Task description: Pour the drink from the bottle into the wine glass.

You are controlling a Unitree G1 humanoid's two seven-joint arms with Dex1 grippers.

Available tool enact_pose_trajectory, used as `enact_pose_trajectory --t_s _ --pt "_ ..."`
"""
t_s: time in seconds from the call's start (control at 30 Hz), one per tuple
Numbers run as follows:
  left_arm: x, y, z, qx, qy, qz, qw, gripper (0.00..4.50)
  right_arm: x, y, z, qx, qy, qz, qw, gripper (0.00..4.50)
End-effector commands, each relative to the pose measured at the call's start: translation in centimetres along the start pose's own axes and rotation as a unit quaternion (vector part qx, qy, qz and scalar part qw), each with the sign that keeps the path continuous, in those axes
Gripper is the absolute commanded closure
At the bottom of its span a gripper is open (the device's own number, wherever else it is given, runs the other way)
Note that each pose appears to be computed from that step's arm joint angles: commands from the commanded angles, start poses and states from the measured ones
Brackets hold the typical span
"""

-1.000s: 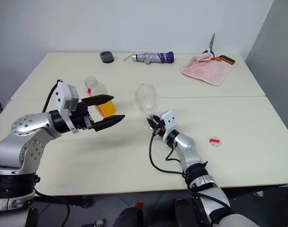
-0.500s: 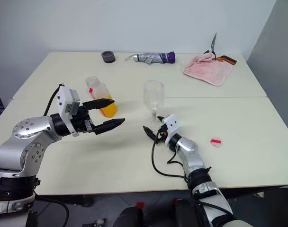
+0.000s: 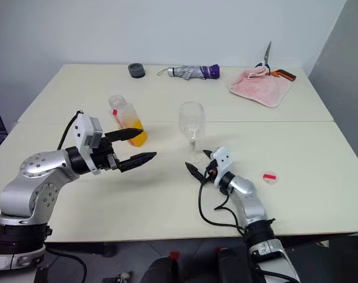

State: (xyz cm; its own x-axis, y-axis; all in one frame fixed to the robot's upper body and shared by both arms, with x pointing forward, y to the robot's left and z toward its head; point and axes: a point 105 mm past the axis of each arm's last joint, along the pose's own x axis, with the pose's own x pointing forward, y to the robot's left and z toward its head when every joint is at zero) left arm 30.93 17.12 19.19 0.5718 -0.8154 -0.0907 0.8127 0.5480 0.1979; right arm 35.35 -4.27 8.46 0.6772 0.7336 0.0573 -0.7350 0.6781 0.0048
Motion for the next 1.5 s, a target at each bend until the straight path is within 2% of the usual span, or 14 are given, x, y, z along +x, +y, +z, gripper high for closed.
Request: enact_pose_trajectory --t_s 0.03,0.17,0.3,0.4,0.53,0.67,1.23,1.5 --pt "-0.6 0.1 -1.3 -0.006 0.008 0.024 1.0 0.0 -1.7 1.2 1.5 -0.024 -0.007 0.042 0.999 0.03" --pt "-1.5 0.7 -3.5 -0.033 0.024 0.062 0.997 0.0 -3.5 2.4 2.4 -0.035 0.008 0.076 0.996 0.03" --pt "-3.8 3.0 -7.0 -0.049 0.053 0.163 0.984 0.0 -5.5 3.5 3.8 -0.077 0.022 0.106 0.991 0.03" --pt "-5.1 5.0 -7.8 -0.043 0.052 0.231 0.971 0.0 -6.3 4.8 5.0 -0.084 0.025 0.139 0.986 0.03" --pt "-5.5 6.4 -7.5 -0.033 0.041 0.262 0.963 0.0 -6.6 6.1 6.2 -0.083 0.021 0.163 0.983 0.03" --pt "-5.0 6.9 -6.8 -0.028 0.035 0.255 0.966 0.0 -6.4 6.6 6.7 -0.098 0.023 0.173 0.98 0.03" --pt "-1.9 10.3 -5.2 -0.009 0.025 0.229 0.973 0.0 -5.9 7.5 7.6 -0.123 0.017 0.186 0.975 0.03" --pt "-0.2 11.5 -4.7 0.002 0.017 0.224 0.974 0.0 -5.8 7.3 9.0 -0.093 -0.008 0.171 0.981 0.03"
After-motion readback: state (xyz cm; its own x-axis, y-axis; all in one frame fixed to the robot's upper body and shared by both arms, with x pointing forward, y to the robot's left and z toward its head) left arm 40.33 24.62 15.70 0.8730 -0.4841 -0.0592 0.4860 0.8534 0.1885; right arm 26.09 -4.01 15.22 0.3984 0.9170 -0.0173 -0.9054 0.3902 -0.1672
